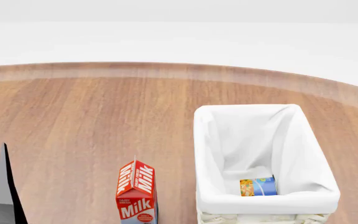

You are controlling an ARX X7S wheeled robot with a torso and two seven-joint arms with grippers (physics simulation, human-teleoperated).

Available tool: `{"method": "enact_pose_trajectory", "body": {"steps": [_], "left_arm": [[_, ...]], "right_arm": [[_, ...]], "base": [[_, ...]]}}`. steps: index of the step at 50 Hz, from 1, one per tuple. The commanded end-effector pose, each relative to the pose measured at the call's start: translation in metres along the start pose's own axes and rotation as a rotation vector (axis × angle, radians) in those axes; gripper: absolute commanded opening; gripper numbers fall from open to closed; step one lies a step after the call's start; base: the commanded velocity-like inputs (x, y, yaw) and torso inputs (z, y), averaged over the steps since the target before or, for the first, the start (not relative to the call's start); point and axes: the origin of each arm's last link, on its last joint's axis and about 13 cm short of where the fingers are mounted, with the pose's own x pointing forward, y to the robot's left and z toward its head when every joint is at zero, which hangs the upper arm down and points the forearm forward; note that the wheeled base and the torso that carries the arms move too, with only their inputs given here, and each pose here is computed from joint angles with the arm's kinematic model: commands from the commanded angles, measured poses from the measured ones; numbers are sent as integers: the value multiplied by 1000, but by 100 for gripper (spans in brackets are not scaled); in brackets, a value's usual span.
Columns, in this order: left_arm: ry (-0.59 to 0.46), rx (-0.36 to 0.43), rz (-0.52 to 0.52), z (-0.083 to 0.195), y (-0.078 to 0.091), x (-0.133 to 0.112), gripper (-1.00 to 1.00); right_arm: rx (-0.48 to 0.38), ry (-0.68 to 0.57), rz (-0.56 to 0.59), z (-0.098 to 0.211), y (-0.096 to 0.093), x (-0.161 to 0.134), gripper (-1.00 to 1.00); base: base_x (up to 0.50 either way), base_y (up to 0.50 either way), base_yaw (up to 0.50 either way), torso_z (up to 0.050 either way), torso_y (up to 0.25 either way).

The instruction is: Pick up the alphabet soup and the tomato sauce, and put them in the basket.

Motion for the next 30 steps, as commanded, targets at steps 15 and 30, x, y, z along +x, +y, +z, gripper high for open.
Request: {"method": "enact_pose_trajectory", "body": {"steps": [15,30], "left_arm": [[4,-3,1,-2,0,-1,100],[3,-3,3,-2,0,-1,100]], "right_arm": [[40,32,19,-13,2,18,100],[46,48,14,-22,2,28,100]], "base": [[0,0,0,0,0],[0,0,0,0,0]]}}
